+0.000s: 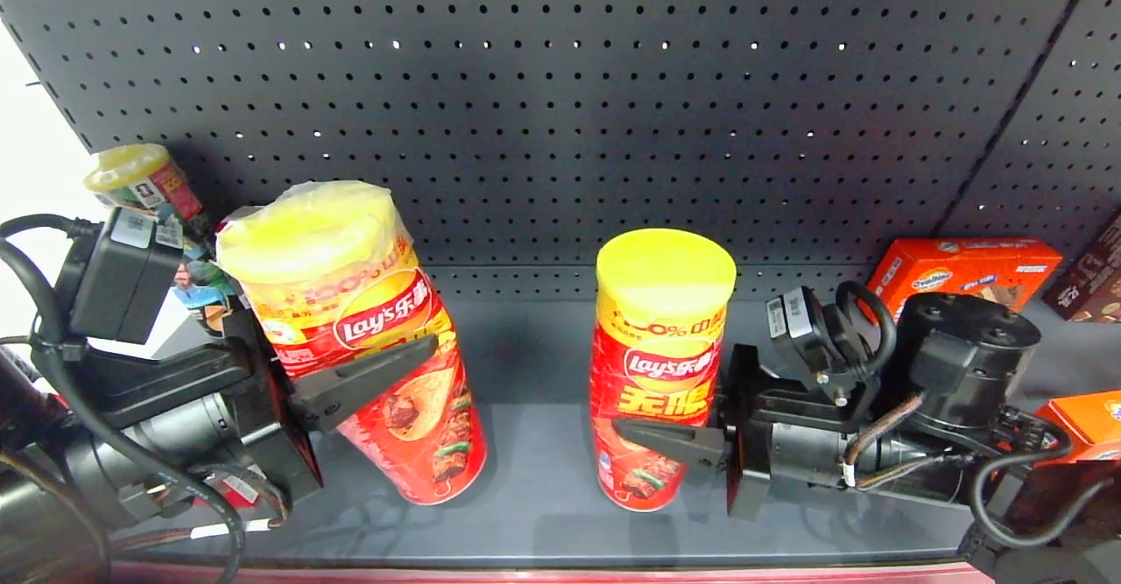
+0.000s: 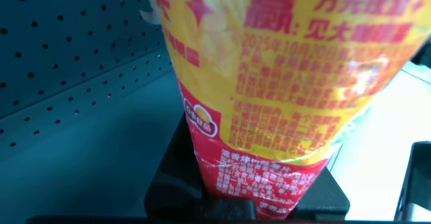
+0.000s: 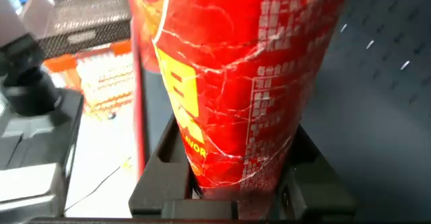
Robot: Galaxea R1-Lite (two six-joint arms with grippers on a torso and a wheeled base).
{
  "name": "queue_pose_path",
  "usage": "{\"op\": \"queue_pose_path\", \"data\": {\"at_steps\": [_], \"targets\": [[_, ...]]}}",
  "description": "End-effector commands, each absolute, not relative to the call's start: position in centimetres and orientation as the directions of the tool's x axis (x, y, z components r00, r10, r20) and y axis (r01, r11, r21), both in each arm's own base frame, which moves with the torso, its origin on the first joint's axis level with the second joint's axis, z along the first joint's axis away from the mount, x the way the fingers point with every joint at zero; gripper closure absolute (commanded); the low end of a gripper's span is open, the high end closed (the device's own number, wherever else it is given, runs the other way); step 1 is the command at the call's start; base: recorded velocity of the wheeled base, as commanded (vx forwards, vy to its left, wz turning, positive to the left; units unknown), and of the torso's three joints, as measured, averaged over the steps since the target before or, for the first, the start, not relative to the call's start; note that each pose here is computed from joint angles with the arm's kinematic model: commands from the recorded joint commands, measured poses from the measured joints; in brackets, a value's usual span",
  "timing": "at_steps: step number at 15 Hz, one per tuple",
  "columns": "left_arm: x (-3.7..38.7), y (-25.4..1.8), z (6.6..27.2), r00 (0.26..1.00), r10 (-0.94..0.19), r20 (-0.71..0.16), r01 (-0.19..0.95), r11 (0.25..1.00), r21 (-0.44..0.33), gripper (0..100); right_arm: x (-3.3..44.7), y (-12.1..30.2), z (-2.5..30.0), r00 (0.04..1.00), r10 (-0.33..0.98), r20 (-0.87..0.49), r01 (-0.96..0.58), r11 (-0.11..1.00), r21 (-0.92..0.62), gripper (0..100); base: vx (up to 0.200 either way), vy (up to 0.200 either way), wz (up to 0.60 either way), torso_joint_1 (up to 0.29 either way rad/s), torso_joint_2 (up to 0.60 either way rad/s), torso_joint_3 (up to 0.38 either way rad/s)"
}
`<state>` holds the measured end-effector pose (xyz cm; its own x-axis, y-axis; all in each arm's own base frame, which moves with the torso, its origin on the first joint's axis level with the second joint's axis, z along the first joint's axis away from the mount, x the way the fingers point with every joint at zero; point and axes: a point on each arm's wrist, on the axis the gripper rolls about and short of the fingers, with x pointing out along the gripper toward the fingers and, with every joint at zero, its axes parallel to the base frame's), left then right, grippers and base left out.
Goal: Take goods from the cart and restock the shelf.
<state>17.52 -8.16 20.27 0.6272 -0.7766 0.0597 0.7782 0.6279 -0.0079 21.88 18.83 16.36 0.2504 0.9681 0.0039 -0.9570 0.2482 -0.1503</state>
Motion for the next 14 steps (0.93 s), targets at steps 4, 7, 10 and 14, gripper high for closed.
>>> {"op": "queue_pose_path", "data": {"at_steps": [4, 7, 10, 14], "targets": [[17.6, -8.1, 20.1, 0.630, -0.774, 0.055, 0.776, 0.631, -0.011, 100, 22.1, 18.9, 14.8, 0.252, 0.967, -0.028, -0.961, 0.246, -0.130, 100, 0.000, 0.000, 0.00, 0.000, 0.00, 0.000], [17.6, -8.1, 20.1, 0.630, -0.774, 0.055, 0.776, 0.631, -0.012, 100, 22.3, 19.1, 14.2, 0.251, 0.967, -0.039, -0.962, 0.245, -0.125, 100, 0.000, 0.000, 0.00, 0.000, 0.00, 0.000], [17.5, -8.1, 20.1, 0.632, -0.773, 0.054, 0.775, 0.632, -0.013, 100, 22.2, 19.0, 13.7, 0.251, 0.967, -0.052, -0.963, 0.243, -0.116, 100, 0.000, 0.000, 0.00, 0.000, 0.00, 0.000], [17.5, -8.1, 20.1, 0.632, -0.773, 0.052, 0.775, 0.632, -0.014, 100, 21.4, 18.4, 13.0, 0.250, 0.966, -0.068, -0.965, 0.242, -0.105, 100, 0.000, 0.000, 0.00, 0.000, 0.00, 0.000]]}}
